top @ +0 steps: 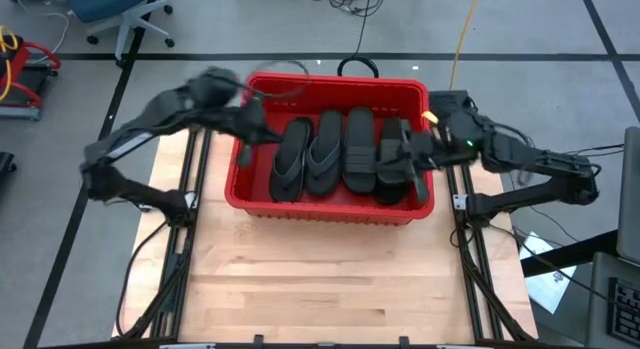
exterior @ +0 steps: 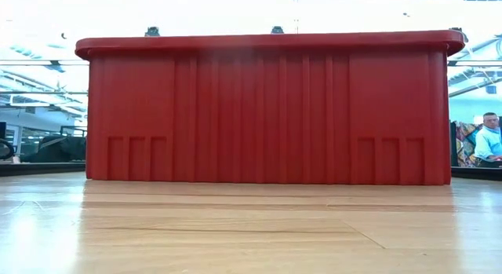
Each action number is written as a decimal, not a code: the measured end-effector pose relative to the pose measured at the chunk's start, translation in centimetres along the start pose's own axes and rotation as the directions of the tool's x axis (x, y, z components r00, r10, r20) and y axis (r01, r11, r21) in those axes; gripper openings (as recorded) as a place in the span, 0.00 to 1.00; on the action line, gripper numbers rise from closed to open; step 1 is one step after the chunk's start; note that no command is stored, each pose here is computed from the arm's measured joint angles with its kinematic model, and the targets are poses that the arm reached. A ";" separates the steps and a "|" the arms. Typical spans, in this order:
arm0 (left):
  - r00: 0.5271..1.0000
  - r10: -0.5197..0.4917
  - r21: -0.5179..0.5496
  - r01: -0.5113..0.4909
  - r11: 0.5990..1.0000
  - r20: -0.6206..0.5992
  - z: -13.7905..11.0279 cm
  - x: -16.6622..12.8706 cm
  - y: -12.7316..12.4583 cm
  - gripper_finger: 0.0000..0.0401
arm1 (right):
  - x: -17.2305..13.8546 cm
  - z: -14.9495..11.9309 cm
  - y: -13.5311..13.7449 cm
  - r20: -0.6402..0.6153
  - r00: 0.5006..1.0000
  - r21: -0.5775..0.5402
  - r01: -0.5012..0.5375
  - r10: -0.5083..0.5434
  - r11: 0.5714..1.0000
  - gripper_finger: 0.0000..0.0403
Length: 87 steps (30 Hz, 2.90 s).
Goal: Pick and place slides into bin
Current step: Return to Home Position
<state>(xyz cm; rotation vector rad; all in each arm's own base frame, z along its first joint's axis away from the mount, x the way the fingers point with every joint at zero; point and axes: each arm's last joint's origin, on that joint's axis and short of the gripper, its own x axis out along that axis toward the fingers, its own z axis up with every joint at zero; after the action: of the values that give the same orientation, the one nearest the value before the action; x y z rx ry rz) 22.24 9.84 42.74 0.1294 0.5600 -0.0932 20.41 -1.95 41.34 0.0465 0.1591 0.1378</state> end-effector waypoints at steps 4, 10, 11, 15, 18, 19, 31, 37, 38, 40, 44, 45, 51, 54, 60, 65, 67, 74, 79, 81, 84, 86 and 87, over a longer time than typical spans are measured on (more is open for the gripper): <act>0.953 -0.070 0.090 0.045 0.995 0.295 2.5 -4.0 -3.0 0.01 | -1.4 -0.6 2.4 0.022 1.000 -0.027 0.003 -0.003 1.000 0.00; 0.869 -0.103 0.111 0.056 0.992 0.484 1.6 -6.5 -6.3 0.00 | -3.2 -4.2 5.1 0.001 0.999 0.054 0.032 -0.032 0.998 0.00; 0.856 -0.113 0.099 0.072 0.992 0.505 1.1 -6.5 -6.7 0.00 | -3.6 -4.8 5.4 0.010 0.999 0.066 0.040 -0.040 0.997 0.00; 0.758 -0.151 0.106 0.108 0.989 0.634 -0.7 -5.4 -7.8 0.00 | -5.5 -6.6 5.8 0.107 0.991 0.093 0.071 -0.081 0.993 0.00; 0.627 -0.161 0.144 0.077 0.987 0.762 -1.9 -4.1 -8.1 0.00 | -6.5 -8.1 5.6 0.135 0.984 0.066 0.107 -0.116 0.992 0.00; 0.600 -0.161 0.145 0.076 0.987 0.783 -2.5 -3.3 -8.0 0.00 | -6.8 -8.7 5.5 0.136 0.983 0.051 0.114 -0.120 0.992 0.00; 0.640 0.081 0.008 -0.135 0.991 0.764 -7.4 0.9 -7.3 0.00 | -8.5 -14.8 3.6 0.275 0.911 0.084 0.294 -0.306 0.952 0.00; 0.612 0.126 -0.023 -0.173 0.985 0.781 -8.1 -2.4 -7.7 0.00 | -9.9 -16.6 3.7 0.325 0.932 0.133 0.121 -0.159 0.984 0.00; 0.623 0.133 -0.032 -0.171 0.985 0.771 -8.3 -2.7 -7.7 0.00 | -10.2 -16.7 3.7 0.325 0.932 0.137 0.119 -0.158 0.983 0.00; 0.661 0.153 -0.050 -0.172 0.984 0.735 -9.0 -3.2 -7.9 0.00 | -10.7 -17.0 3.7 0.321 0.934 0.138 0.120 -0.160 0.983 0.00; 0.772 0.201 -0.115 -0.166 0.979 0.603 -10.9 -3.4 -8.2 0.00 | -11.5 -17.4 3.6 0.320 0.933 0.139 0.123 -0.162 0.983 0.00; 0.794 0.190 -0.121 -0.147 0.982 0.578 -11.3 -3.3 -8.3 0.00 | -11.5 -17.4 3.6 0.319 0.934 0.139 0.124 -0.163 0.982 0.00; 0.736 0.143 -0.205 -0.006 0.979 0.662 -13.8 -1.0 -9.0 0.00 | -10.9 -17.9 3.6 0.254 0.953 0.110 0.142 -0.166 0.984 0.00; 0.612 0.183 -0.225 -0.009 0.974 0.769 -14.9 0.5 -9.5 0.00 | -10.8 -17.9 3.5 0.248 0.953 0.111 0.152 -0.175 0.982 0.00; 0.497 0.272 -0.270 -0.079 0.960 0.824 -16.1 1.1 -10.4 0.00 | -10.6 -18.0 3.6 0.234 0.957 0.136 0.140 -0.169 0.981 0.00; 0.561 0.239 -0.200 -0.131 0.971 0.793 -16.4 0.5 -11.2 0.00 | -10.6 -17.9 3.7 0.231 0.963 0.187 0.098 -0.141 0.977 0.00; 0.598 0.253 -0.217 -0.133 0.967 0.761 -16.8 0.3 -11.3 0.00 | -10.5 -18.0 3.7 0.228 0.964 0.197 0.096 -0.141 0.976 0.00; 0.729 0.293 -0.242 -0.179 0.954 0.618 -19.0 0.1 -11.7 0.00 | -10.0 -18.4 3.7 0.161 0.976 0.164 0.118 -0.144 0.979 0.00; 0.756 0.286 -0.252 -0.164 0.954 0.589 -19.8 -0.3 -11.8 0.00 | -9.7 -18.9 3.6 0.100 0.980 0.172 0.155 -0.174 0.973 0.00; 0.747 0.281 -0.250 -0.157 0.955 0.602 -19.8 -0.6 -11.9 0.00 | -9.7 -19.0 3.6 0.088 0.980 0.172 0.161 -0.178 0.972 0.00; 0.738 0.281 -0.263 -0.144 0.954 0.613 -19.9 -0.8 -12.0 0.00 | -9.7 -19.1 3.6 0.082 0.981 0.172 0.163 -0.179 0.972 0.00; 0.736 0.276 -0.281 -0.121 0.952 0.618 -19.8 -0.9 -12.0 0.00 | -9.7 -19.1 3.6 0.086 0.980 0.173 0.162 -0.178 0.972 0.00; 0.738 0.267 -0.287 -0.104 0.952 0.620 -19.8 -0.9 -12.0 0.00 | -9.7 -19.1 3.6 0.085 0.980 0.173 0.162 -0.178 0.972 0.00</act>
<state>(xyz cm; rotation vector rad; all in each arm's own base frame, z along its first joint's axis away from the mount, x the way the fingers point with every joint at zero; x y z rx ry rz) 9.62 0.97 25.40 -0.0840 -0.1588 0.1278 7.41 0.90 24.24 0.2042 0.0733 -0.0497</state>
